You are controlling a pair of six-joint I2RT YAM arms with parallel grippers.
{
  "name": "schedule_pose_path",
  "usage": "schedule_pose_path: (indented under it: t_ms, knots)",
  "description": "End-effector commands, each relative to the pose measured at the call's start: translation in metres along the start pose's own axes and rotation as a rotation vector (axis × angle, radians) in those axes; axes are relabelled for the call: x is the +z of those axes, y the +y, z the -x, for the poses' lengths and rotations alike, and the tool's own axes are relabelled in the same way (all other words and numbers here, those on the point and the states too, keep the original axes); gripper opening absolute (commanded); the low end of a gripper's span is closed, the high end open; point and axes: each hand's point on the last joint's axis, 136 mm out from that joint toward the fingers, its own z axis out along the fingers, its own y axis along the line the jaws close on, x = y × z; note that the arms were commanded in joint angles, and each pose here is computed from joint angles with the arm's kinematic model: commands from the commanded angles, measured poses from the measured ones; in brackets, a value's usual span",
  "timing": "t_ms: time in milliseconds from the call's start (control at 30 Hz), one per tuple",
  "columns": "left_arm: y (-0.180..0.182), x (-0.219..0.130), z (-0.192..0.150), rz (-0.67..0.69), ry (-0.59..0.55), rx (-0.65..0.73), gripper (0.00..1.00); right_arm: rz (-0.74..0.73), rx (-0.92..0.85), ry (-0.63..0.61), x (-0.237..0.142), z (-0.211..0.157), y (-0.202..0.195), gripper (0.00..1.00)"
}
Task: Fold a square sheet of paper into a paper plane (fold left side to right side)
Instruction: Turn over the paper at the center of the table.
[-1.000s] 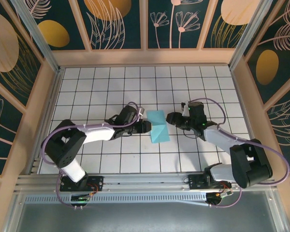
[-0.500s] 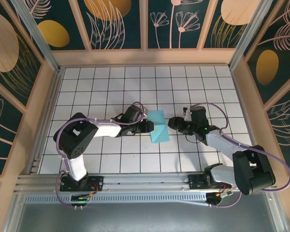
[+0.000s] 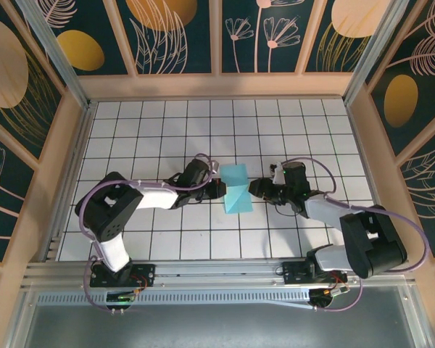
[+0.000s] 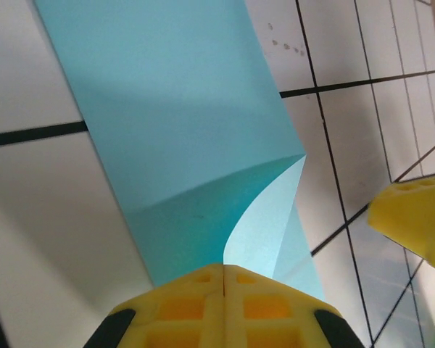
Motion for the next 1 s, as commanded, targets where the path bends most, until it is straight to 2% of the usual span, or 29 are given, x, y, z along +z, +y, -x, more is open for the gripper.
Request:
schedule_pose_path:
  t_ms: [0,200,433,600,667,733,867,967]
  knots:
    - [-0.018,-0.019,0.02,-0.075,-0.122,-0.025,0.01,0.076,-0.023,-0.019,0.008,0.007,0.016,0.52]
    - [-0.016,-0.028,0.019,-0.073,-0.144,-0.043,0.01,0.107,-0.034,-0.022,0.026,0.017,0.025,0.59]
    - [-0.012,-0.029,0.016,-0.064,-0.139,-0.045,0.01,0.162,-0.054,-0.002,0.052,0.026,0.04,0.59]
    - [-0.008,-0.025,0.014,-0.053,-0.13,-0.055,0.02,0.178,-0.05,0.022,0.065,0.025,0.043,0.45]
    - [-0.007,-0.025,0.014,-0.047,-0.132,-0.061,0.06,0.175,-0.051,0.015,0.064,0.025,0.043,0.43]
    - [-0.004,-0.025,0.016,-0.032,-0.144,-0.07,0.16,0.169,-0.05,0.01,0.063,0.025,0.041,0.38]
    - [-0.003,-0.028,0.022,-0.013,-0.171,-0.076,0.28,0.169,-0.053,0.009,0.062,0.023,0.04,0.29]
    - [-0.004,-0.033,0.028,0.002,-0.194,-0.073,0.35,0.151,-0.059,0.004,0.062,0.024,0.038,0.23]
